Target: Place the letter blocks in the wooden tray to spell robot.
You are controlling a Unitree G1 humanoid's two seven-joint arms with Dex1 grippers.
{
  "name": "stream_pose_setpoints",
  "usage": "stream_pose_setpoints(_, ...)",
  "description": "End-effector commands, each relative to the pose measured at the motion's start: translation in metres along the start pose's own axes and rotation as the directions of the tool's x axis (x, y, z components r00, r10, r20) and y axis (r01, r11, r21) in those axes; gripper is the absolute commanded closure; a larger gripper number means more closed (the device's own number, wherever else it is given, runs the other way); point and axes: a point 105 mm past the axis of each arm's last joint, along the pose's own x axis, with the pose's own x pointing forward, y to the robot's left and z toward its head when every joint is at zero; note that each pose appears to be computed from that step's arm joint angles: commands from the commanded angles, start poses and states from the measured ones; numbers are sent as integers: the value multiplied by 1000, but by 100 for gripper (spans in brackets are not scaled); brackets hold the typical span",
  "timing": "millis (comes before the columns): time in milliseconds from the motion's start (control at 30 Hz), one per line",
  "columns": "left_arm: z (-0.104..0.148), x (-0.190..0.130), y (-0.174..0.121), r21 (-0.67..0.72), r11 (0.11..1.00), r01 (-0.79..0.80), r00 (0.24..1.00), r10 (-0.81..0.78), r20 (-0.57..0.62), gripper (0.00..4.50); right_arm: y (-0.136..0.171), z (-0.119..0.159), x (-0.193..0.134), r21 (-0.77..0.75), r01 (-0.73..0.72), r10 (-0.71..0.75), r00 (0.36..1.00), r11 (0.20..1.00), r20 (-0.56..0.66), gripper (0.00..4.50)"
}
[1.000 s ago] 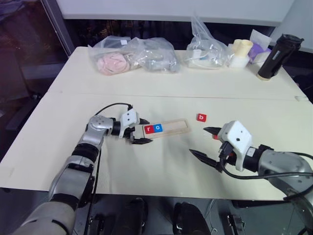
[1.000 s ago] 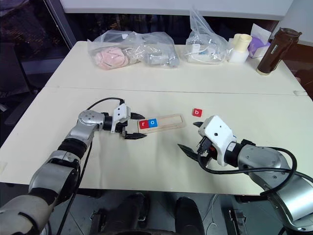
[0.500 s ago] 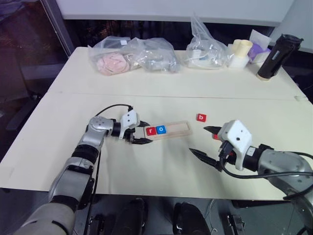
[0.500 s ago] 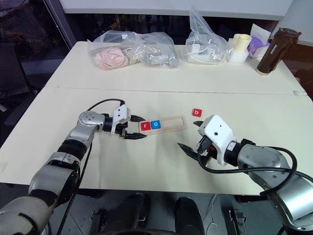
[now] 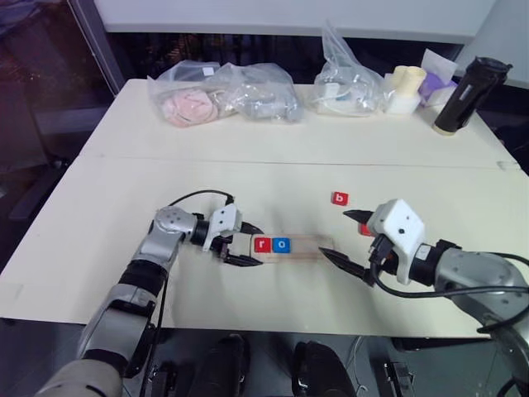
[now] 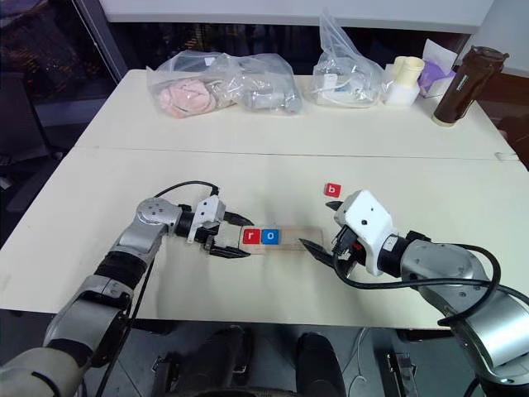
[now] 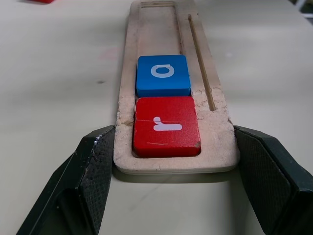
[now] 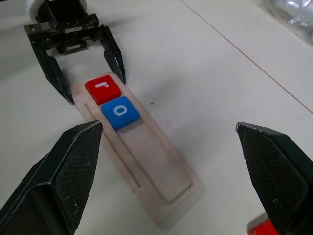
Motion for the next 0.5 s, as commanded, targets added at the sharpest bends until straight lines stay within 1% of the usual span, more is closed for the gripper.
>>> stream_pose_setpoints(33, 2, 9, -11, 2, 999, 41, 999, -41, -9, 134, -1, 8, -2, -32, -4, 5, 1000, 999, 16, 0)
stream_pose_setpoints(233, 6, 16, -24, 0, 998, 62, 998, -62, -13, 134, 1, 7, -5, -29, -16, 16, 1000, 999, 0, 0)
stream_pose_setpoints(500, 3, 19, -40, -9, 997, 75, 997, -75, -28, 134, 5, 4, -7, -19, -31, 31, 999, 999, -16, 0)
